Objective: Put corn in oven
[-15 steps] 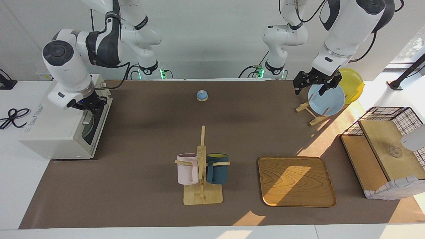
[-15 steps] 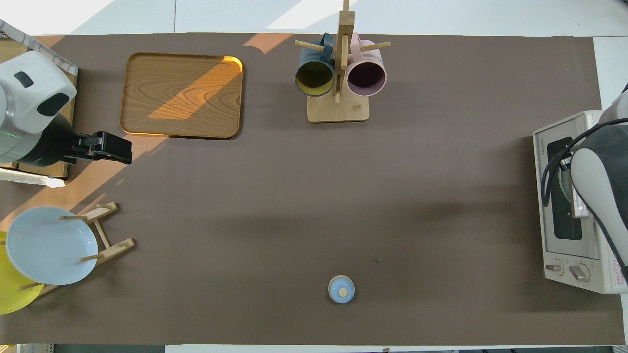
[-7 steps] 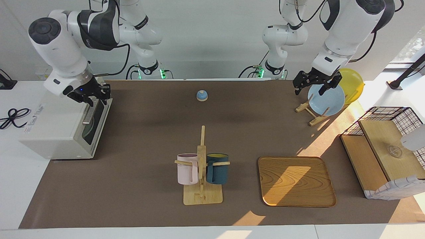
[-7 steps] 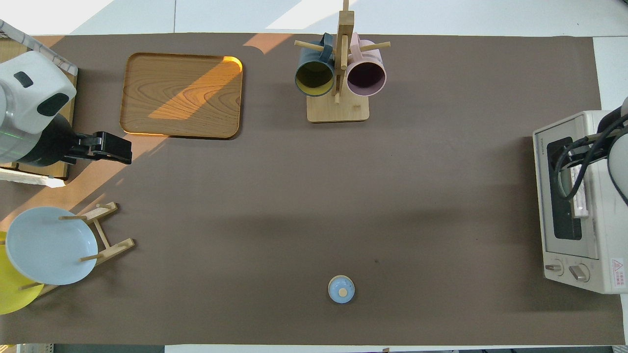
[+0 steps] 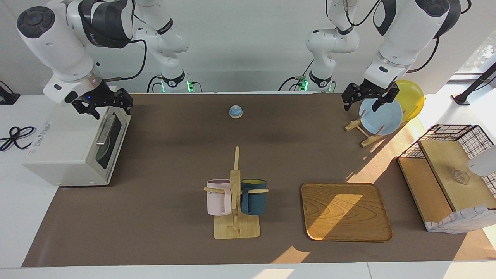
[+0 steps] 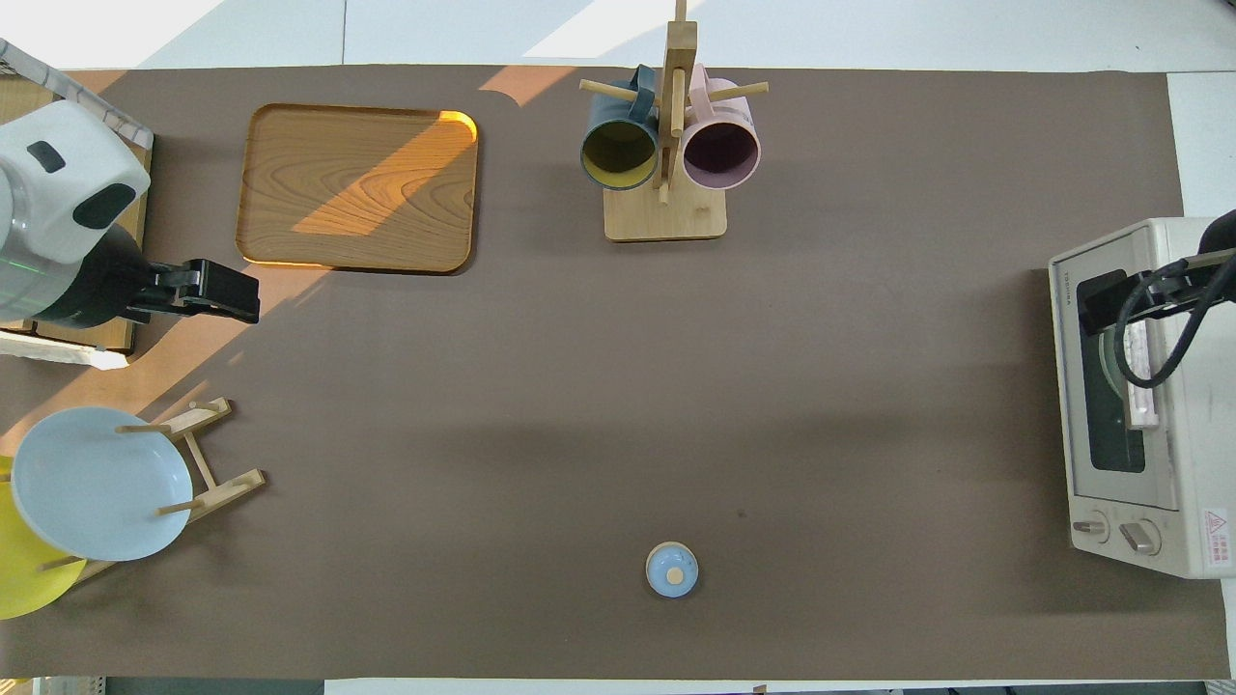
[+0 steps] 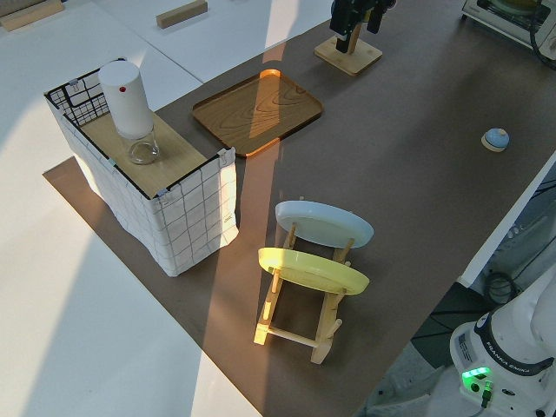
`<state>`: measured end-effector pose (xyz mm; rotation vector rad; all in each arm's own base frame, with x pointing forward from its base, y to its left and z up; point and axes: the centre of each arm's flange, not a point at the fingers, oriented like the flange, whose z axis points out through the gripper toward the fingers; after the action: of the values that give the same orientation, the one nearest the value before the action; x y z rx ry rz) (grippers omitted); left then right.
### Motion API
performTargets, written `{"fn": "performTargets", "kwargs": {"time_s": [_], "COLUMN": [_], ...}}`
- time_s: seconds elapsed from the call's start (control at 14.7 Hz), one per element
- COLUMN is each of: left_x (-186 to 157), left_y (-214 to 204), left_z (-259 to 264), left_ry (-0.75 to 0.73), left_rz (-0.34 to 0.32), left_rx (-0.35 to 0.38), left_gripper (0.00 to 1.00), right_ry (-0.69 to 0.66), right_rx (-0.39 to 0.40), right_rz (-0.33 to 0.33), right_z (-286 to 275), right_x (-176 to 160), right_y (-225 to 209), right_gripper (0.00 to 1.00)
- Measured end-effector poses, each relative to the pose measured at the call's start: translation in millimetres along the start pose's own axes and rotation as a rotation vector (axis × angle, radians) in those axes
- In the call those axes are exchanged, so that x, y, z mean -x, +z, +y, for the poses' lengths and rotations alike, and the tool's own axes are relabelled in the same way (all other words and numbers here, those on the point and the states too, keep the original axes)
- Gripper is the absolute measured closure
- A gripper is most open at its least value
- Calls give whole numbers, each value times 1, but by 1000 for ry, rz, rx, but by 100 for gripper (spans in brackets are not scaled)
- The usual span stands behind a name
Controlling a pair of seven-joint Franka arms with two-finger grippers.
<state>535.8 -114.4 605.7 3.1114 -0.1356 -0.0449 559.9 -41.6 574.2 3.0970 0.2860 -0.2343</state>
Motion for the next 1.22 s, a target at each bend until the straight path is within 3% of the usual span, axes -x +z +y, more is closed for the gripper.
{"fn": "performTargets", "kwargs": {"time_s": [1.22], "left_x": [0], "left_y": [0], "left_z": [0], "left_ry": [0], "left_rz": [0], "left_rx": [0], "left_gripper": [0], "right_ry": [16], "right_rx": [1], "right_rz": [17], "right_z": [-8], "right_x": [6], "right_y": [-11], "right_gripper": [0]}}
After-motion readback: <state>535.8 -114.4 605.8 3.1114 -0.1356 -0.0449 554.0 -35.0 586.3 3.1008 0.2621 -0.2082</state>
